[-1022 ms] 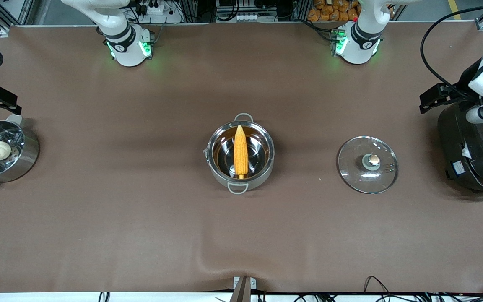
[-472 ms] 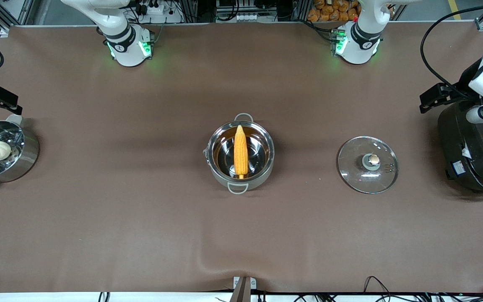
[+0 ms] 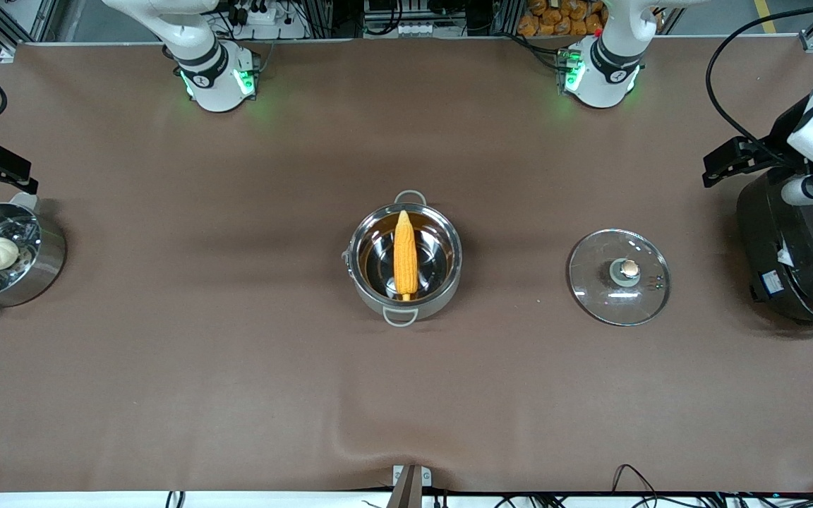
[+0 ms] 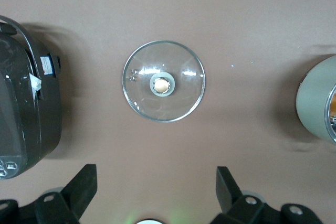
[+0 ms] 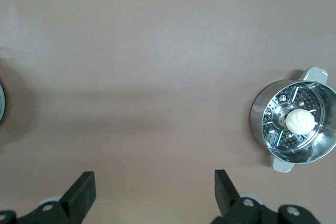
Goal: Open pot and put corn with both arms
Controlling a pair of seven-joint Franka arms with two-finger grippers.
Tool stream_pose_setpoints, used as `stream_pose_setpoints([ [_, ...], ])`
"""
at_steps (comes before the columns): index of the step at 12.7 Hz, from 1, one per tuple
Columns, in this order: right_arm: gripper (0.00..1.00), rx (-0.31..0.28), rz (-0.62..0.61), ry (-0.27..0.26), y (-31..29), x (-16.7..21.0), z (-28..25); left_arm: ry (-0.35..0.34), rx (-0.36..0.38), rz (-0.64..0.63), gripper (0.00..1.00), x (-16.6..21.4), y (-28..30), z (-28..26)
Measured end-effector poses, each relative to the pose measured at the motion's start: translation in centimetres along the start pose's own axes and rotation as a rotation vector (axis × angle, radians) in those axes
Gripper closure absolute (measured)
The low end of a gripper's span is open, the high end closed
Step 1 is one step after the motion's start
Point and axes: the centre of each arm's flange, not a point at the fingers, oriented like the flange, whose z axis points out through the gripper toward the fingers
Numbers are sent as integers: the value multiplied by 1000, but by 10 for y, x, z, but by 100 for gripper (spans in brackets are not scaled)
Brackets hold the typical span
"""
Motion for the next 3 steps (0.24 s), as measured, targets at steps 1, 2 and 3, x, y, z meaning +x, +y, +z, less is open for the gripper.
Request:
stream_pose_setpoints([
  [1, 0, 1, 0, 0, 0, 0, 0, -4, 1, -1, 0, 0, 0, 0],
  [2, 0, 1, 0, 0, 0, 0, 0, -5, 1, -2, 0, 0, -1, 0],
  [3, 0, 2, -1, 0, 0, 0, 0, -6, 1, -2, 0, 0, -1, 0],
])
